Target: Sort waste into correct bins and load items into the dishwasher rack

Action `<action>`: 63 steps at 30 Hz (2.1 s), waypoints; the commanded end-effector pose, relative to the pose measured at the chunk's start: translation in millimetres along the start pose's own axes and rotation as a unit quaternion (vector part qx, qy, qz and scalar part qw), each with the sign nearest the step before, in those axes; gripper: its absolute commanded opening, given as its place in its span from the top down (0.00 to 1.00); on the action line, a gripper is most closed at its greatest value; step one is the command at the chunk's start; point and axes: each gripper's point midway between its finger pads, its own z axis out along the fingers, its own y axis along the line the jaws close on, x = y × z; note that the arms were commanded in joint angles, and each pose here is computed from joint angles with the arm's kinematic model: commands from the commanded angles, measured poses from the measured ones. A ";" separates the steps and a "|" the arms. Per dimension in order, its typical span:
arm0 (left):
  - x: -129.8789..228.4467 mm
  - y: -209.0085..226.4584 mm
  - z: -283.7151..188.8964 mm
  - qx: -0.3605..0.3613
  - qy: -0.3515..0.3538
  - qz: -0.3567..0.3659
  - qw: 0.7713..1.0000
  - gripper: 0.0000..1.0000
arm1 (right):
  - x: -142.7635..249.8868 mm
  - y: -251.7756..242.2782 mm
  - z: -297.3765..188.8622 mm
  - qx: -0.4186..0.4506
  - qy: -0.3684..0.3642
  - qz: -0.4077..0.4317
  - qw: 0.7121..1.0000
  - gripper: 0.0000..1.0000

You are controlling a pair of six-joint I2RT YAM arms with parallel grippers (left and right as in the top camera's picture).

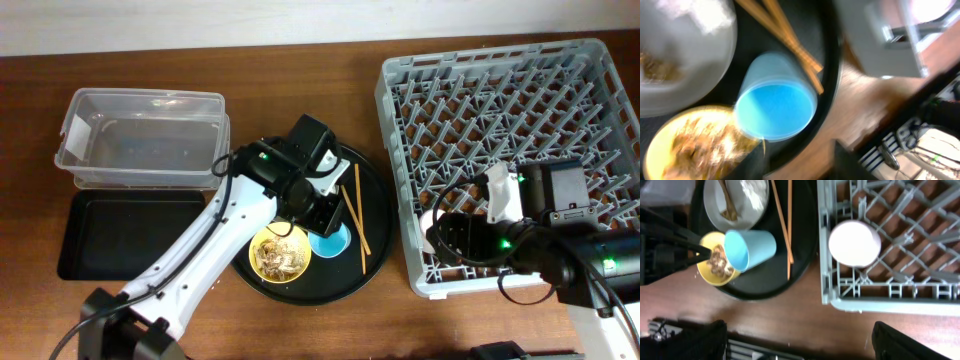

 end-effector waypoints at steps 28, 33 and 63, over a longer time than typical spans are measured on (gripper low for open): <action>4.4 -20.9 -97.6 0.211 -0.262 0.006 0.942 1.00 | 5.8 65.4 -16.9 -0.130 -0.043 -0.155 0.978 0.03; 40.1 -68.6 -177.5 0.421 -0.301 0.149 0.842 1.00 | 13.1 148.1 -50.7 -0.381 -0.055 -0.292 0.875 0.01; 31.4 -7.6 -119.9 0.237 -0.269 0.009 0.934 0.00 | -1.6 -132.3 -9.8 0.221 0.026 0.181 0.958 0.46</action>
